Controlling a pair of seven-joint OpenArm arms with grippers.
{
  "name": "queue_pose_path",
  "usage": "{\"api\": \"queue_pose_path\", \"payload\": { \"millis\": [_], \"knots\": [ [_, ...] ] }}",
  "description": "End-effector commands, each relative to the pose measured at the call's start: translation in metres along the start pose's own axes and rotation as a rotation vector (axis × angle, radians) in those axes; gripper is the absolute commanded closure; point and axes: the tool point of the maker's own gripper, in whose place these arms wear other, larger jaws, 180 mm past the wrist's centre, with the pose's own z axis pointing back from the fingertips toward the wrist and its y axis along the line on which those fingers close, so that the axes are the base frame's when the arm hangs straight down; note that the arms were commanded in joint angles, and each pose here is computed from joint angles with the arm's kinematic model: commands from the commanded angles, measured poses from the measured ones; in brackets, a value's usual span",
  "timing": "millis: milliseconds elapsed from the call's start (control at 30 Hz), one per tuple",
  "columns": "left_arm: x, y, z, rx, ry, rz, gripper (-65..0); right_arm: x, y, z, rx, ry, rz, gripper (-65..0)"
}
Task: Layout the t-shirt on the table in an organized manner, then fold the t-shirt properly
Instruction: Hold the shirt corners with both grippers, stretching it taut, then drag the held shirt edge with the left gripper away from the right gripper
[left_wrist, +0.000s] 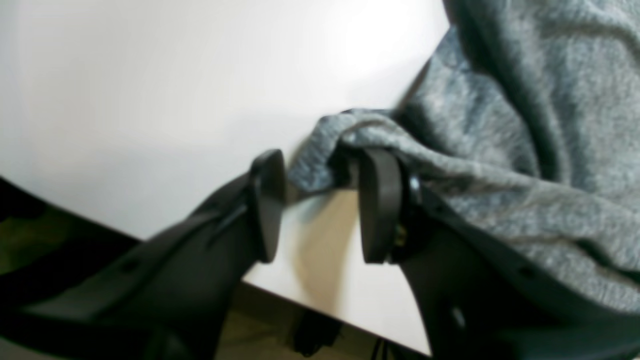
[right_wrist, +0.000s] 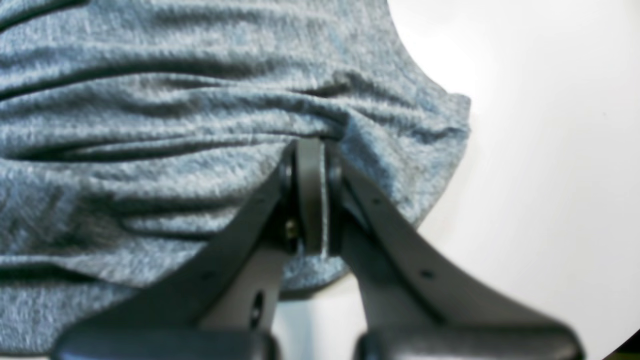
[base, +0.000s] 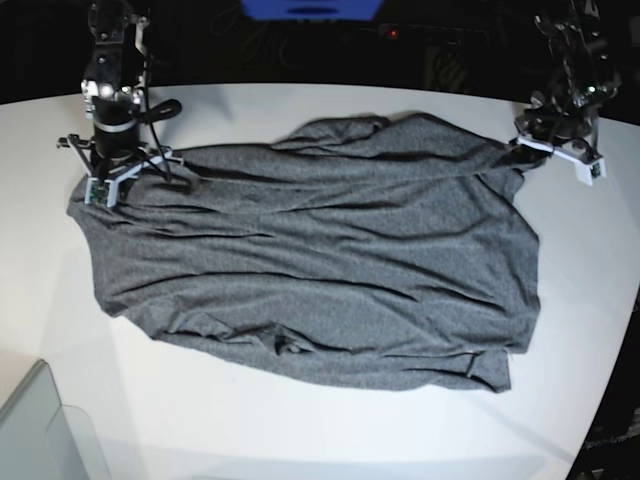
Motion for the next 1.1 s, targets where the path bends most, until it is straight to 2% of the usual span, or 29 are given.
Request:
{"api": "queue_pose_path", "payload": {
  "millis": [0,100,233,400,667,900,1067],
  "knots": [
    [0.014,-0.001,0.002,-0.005,-0.039,-0.009,-23.9,0.014,-0.004,0.001,-0.013,-0.050,0.001,0.0],
    [0.012,0.001,-0.006,0.000,-0.026,0.007,-21.5,0.014,-0.004,0.001,-0.013,-0.050,0.001,0.0],
    [0.009,-0.003,-0.021,-0.010,0.013,0.003,0.0,0.014,-0.004,0.001,-0.013,-0.050,0.001,0.0],
    [0.011,-0.015,-0.003,-0.038,-0.016,-0.058,0.0,0.014,-0.005,0.001,-0.015,-0.050,0.002,0.0],
    [0.043,-0.006,0.064,-0.006,-0.161,-0.184,-0.1,0.016,-0.005,0.000,-0.015,-0.055,0.001,0.0],
    [0.041,0.017,0.076,0.043,-0.133,-0.267,-0.1,0.017,-0.004,-0.001,-0.014,-0.057,0.000,0.0],
    [0.044,0.025,0.079,0.064,-0.141,-0.256,-0.1,0.017,-0.003,-0.001,-0.011,-0.057,0.001,0.0]
  ]
}}
